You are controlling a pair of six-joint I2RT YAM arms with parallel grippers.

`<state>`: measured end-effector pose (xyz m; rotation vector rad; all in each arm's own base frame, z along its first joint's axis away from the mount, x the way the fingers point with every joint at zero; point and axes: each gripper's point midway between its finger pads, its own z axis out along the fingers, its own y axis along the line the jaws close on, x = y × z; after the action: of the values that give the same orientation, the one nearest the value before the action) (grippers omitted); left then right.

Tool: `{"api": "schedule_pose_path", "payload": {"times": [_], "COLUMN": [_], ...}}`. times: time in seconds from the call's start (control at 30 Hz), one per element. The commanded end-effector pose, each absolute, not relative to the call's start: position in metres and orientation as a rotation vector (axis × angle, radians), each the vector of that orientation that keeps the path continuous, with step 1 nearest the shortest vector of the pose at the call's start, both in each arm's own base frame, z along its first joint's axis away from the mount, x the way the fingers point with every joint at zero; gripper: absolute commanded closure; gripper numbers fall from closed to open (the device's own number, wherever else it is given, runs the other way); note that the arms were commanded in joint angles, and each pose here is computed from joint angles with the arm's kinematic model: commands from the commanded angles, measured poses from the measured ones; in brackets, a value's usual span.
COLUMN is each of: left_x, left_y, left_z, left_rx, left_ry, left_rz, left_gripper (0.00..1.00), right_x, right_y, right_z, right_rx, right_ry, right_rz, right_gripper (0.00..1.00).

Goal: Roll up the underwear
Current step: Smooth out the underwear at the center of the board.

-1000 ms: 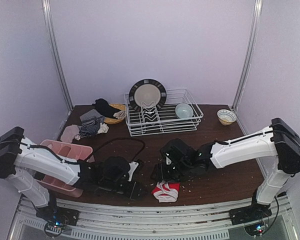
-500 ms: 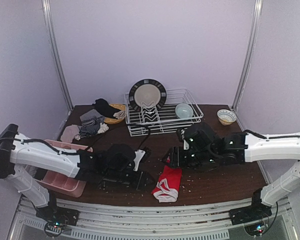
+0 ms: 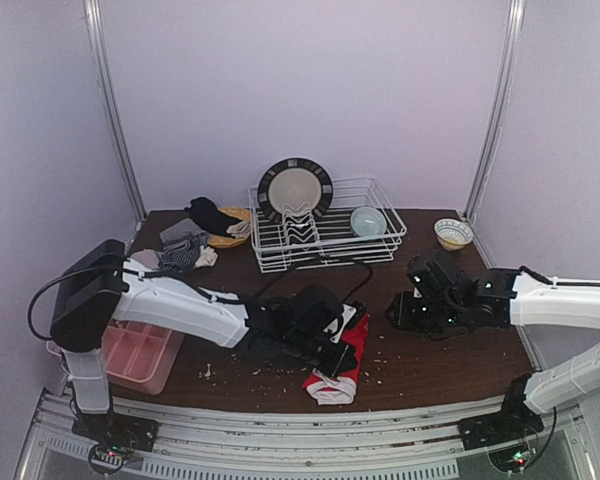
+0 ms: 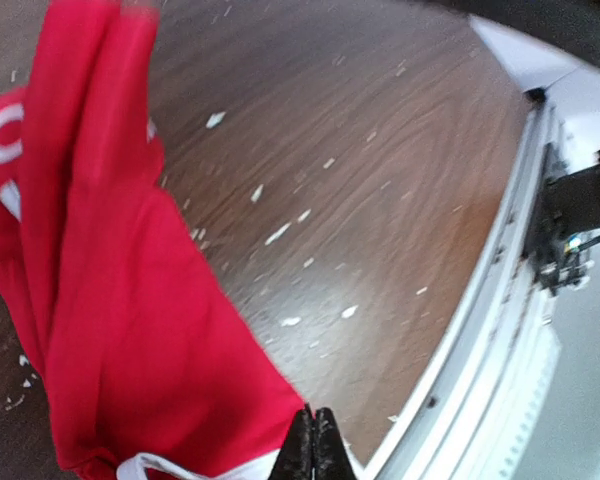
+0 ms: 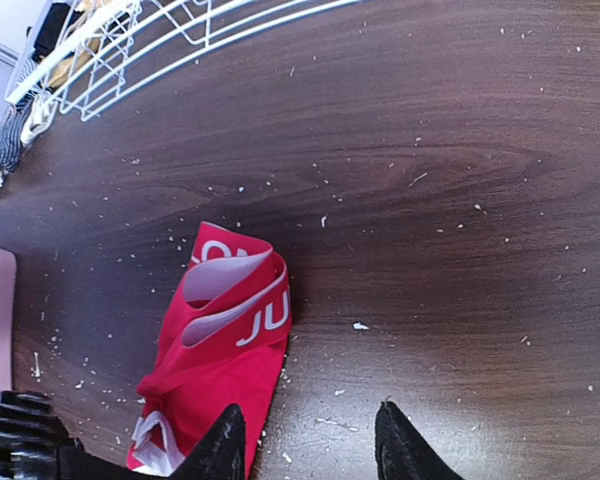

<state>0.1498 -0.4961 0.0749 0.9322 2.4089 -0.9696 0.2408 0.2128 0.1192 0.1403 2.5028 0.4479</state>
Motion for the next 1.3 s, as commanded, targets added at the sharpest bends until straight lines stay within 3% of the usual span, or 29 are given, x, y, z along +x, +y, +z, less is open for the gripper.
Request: {"api": "schedule_pose_path", "payload": {"times": [0.0, 0.2, 0.47, 1.0, 1.27], "left_x": [0.163, 0.185, 0.18, 0.164, 0.159], "left_y": [-0.483, -0.457, -0.444, -0.419, -0.406], "left_z": [0.055, 0.031, 0.01, -0.009, -0.011], "left_rx": [0.895, 0.733, 0.684, 0.648, 0.649], "left_ry": [2.426, 2.497, 2.54, 2.611, 2.631], "left_rz": [-0.858, -0.836, -0.865, -0.872, -0.851], "left_gripper": [1.0, 1.0, 1.0, 1.0, 1.0], "right_x": [0.245, 0.255, 0.269, 0.321, 0.316], "right_y": [0.217, 0.236, 0.272, 0.28, 0.271], "right_z": [0.102, 0.093, 0.09, 0.035, -0.004], "right_rx": [0.123, 0.104, 0.054, 0.135, 0.155], "right_ry": [2.521, 2.544, 2.576, 2.65, 2.733], "right_rz": [0.43, 0.453, 0.537, 0.394, 0.339], "right_gripper": [0.58, 0.7, 0.88, 0.92, 0.92]}}
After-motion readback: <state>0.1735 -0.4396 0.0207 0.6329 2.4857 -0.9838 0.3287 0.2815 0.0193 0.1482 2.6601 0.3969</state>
